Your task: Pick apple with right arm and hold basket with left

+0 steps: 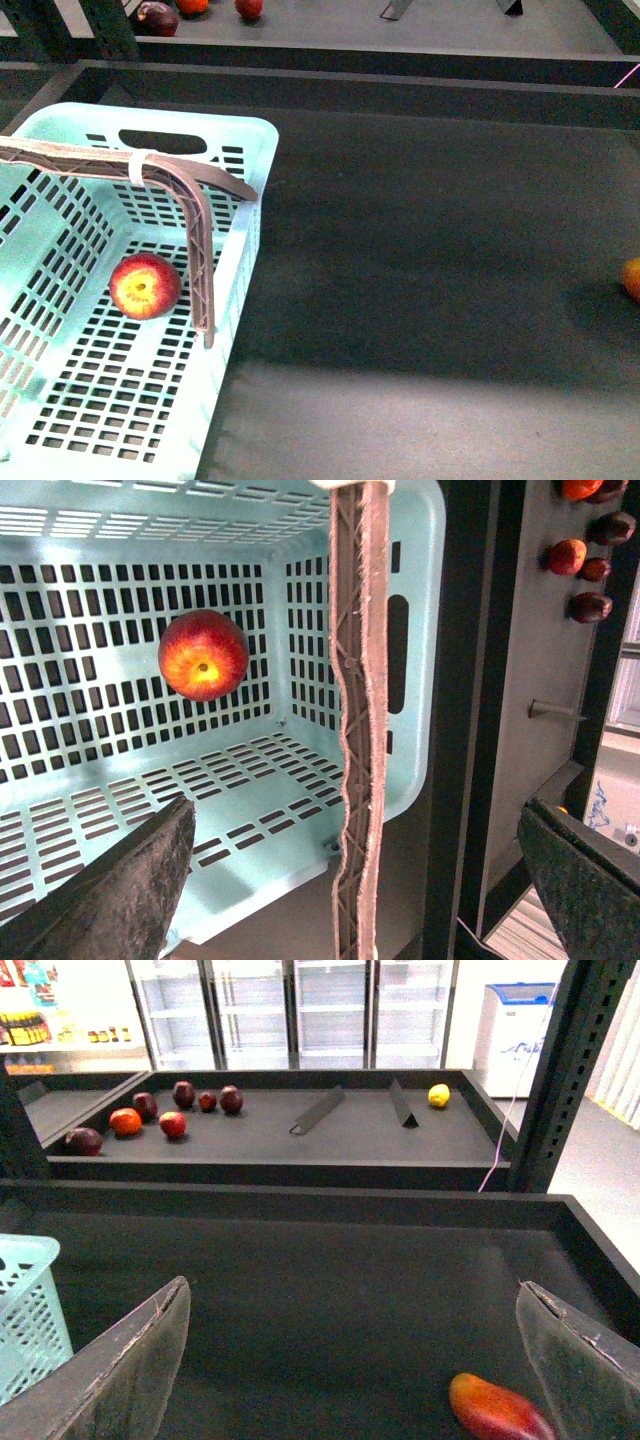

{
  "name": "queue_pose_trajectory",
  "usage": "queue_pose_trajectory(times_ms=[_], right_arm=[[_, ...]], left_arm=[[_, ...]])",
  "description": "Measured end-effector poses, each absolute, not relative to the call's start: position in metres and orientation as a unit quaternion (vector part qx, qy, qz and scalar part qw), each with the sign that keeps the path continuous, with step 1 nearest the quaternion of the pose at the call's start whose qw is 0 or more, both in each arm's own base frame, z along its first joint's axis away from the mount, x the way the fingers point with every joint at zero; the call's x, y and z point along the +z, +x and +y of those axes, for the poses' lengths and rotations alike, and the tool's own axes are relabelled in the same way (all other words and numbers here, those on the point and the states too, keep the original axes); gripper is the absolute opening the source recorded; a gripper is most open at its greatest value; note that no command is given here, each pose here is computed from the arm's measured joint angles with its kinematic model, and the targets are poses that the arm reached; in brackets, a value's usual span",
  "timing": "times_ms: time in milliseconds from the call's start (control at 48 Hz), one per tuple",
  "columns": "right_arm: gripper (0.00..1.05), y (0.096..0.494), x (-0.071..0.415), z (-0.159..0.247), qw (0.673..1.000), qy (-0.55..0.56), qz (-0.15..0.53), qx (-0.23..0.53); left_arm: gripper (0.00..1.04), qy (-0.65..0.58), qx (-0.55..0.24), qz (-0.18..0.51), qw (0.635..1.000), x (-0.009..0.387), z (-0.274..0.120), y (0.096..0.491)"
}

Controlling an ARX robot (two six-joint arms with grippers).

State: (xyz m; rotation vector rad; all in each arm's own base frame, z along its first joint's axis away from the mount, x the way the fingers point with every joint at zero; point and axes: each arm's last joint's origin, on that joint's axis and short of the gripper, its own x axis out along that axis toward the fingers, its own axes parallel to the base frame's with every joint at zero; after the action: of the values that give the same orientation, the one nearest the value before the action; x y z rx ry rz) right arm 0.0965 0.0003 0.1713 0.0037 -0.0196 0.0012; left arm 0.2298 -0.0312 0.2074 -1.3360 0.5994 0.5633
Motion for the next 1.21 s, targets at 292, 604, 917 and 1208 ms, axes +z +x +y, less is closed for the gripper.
queue_pose_trajectory(times_ms=[292,604,917,1208], right_arm=[[0.96,0.097,0.171,0.0,1.0,0.002,-0.01,0.0],[0.96,0.097,0.171,0.0,1.0,0.002,-0.01,0.001],[0.96,0.097,0.171,0.0,1.0,0.002,-0.01,0.001],[0.96,0.097,0.171,0.0,1.0,0.002,-0.01,0.001]], left_arm=[[0.72,-0.38,0.045,0.118,0.916,0.19,-0.025,0.214],[0.11,-0.025,-0.013,0.007,1.0,0.185,-0.009,0.173],[0.03,-0.008,-0.002,0.004,1.0,0.176,-0.001,0.148],[0.03,-0.006,-0.002,-0.003,1.0,0.169,0.0,0.132]])
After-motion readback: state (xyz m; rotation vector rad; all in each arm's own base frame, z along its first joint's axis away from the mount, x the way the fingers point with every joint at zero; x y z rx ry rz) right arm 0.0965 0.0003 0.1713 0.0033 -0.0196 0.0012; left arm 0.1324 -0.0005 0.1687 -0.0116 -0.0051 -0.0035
